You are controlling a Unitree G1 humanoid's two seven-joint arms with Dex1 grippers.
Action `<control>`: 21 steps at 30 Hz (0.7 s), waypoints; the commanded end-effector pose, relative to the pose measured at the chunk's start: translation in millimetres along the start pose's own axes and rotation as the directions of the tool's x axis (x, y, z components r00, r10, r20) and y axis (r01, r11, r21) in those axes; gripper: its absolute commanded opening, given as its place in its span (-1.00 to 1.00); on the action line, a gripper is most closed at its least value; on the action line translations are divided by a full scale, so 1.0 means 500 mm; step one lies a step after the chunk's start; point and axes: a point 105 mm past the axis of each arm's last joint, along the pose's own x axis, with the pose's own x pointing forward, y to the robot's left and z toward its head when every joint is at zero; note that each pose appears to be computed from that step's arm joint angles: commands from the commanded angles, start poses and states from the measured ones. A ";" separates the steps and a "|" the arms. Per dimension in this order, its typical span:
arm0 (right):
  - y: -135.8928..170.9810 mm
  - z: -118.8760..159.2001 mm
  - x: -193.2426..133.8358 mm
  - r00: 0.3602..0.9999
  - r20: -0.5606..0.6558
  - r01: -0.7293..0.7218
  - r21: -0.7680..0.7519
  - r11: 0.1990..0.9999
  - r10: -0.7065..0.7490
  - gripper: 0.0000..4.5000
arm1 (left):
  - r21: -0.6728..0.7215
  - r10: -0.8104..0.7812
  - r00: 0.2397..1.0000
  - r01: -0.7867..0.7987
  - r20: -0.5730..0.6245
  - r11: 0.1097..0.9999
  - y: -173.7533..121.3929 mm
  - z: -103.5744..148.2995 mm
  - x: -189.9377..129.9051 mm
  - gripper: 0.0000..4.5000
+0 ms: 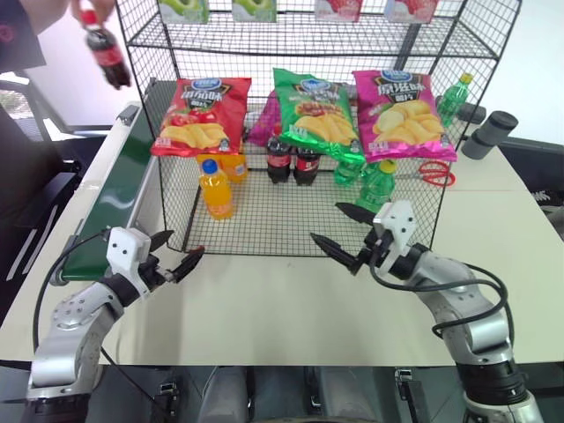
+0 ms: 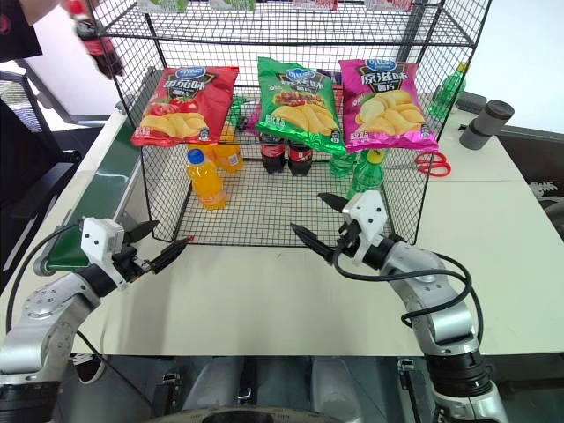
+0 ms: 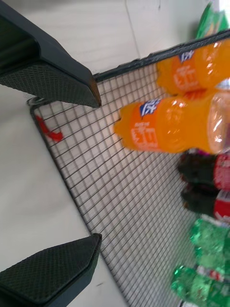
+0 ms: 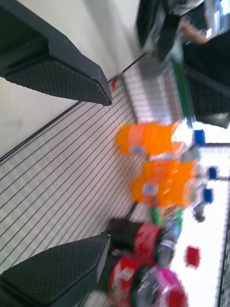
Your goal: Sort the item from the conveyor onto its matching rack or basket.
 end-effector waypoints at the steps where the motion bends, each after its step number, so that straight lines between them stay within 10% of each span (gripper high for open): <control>1: 0.013 0.023 0.007 0.999 0.046 0.006 -0.026 1.000 -0.005 0.96 | 0.004 0.212 0.973 -0.214 0.087 0.977 0.079 0.035 -0.031 1.00; 21: 0.026 0.019 0.041 0.997 0.058 -0.051 -0.029 0.998 0.053 0.96 | -0.045 0.321 0.939 -0.318 0.123 0.947 0.113 0.054 -0.094 1.00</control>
